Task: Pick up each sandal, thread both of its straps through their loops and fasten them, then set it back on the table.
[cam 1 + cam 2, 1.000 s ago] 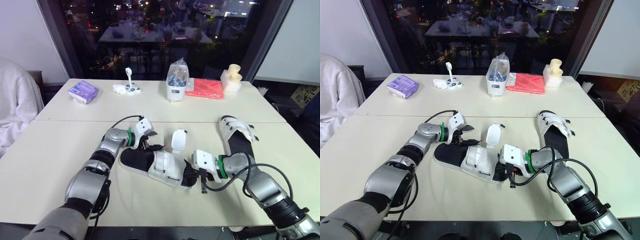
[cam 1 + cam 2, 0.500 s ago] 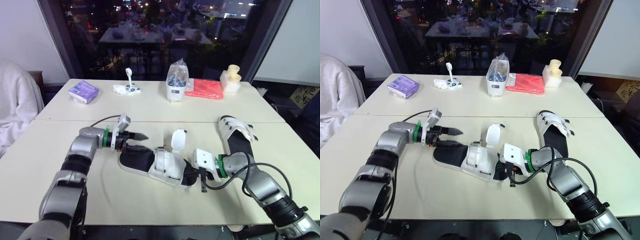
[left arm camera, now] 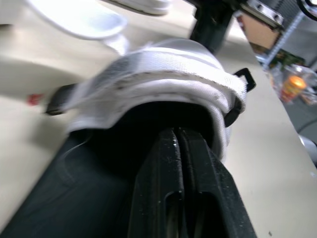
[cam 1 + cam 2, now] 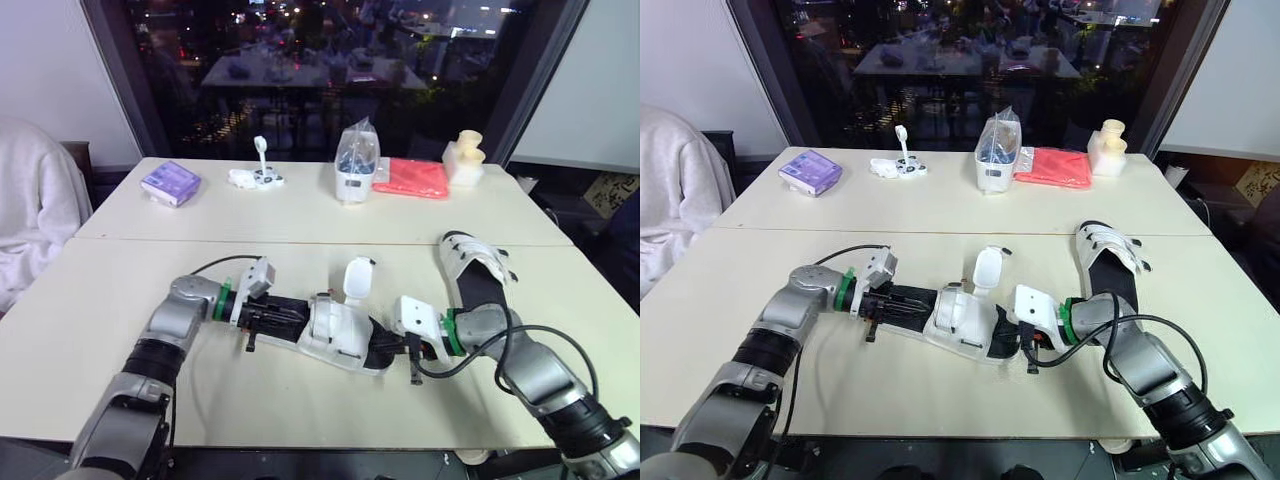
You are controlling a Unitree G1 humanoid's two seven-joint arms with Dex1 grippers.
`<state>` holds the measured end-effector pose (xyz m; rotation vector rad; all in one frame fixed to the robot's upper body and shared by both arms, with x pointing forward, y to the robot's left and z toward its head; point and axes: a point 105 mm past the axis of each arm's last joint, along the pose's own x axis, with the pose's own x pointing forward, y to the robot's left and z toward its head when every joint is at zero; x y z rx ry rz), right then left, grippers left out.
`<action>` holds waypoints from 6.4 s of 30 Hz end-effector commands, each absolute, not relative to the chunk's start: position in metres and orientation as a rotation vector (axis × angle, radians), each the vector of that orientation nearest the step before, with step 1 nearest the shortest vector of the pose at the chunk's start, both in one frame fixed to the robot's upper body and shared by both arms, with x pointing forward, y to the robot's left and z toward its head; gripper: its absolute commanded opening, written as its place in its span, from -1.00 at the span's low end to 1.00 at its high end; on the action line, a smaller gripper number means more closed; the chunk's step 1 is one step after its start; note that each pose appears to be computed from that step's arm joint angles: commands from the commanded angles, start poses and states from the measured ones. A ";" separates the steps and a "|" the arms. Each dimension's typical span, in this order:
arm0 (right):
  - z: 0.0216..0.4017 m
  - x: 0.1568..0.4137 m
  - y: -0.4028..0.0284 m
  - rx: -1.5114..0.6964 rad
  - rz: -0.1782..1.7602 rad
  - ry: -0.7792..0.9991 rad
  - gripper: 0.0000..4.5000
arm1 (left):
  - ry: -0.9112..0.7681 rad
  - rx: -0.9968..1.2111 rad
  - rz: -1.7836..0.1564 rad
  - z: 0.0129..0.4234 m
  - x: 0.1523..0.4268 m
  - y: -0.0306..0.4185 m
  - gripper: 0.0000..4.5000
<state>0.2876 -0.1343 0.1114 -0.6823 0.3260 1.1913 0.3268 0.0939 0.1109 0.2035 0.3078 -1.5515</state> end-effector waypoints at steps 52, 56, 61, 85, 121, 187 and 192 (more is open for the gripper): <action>0.188 0.399 -0.061 0.366 1.198 0.359 0.99 | 0.249 0.239 -1.546 0.102 0.318 0.059 -1.00; 0.196 0.403 -0.061 0.370 1.196 0.340 0.99 | 0.246 0.236 -1.543 0.102 0.318 0.058 -1.00; 0.210 0.406 -0.061 0.393 1.196 0.311 0.99 | 0.241 0.226 -1.538 0.101 0.318 0.056 -1.00; 0.239 0.358 -0.063 0.271 1.311 0.226 -0.97 | 0.238 0.207 -1.547 0.097 0.314 0.051 -1.00; 0.113 0.220 -0.061 -1.194 1.441 -0.362 0.96 | 0.306 0.150 -1.515 0.091 0.315 0.051 -1.00; 0.186 0.291 -0.103 0.333 1.221 0.450 -0.99 | 0.181 0.131 -1.391 0.085 0.318 0.026 -1.00; 0.176 0.294 -0.101 0.421 1.219 0.518 -0.99 | 0.179 0.132 -1.392 0.085 0.317 0.026 -1.00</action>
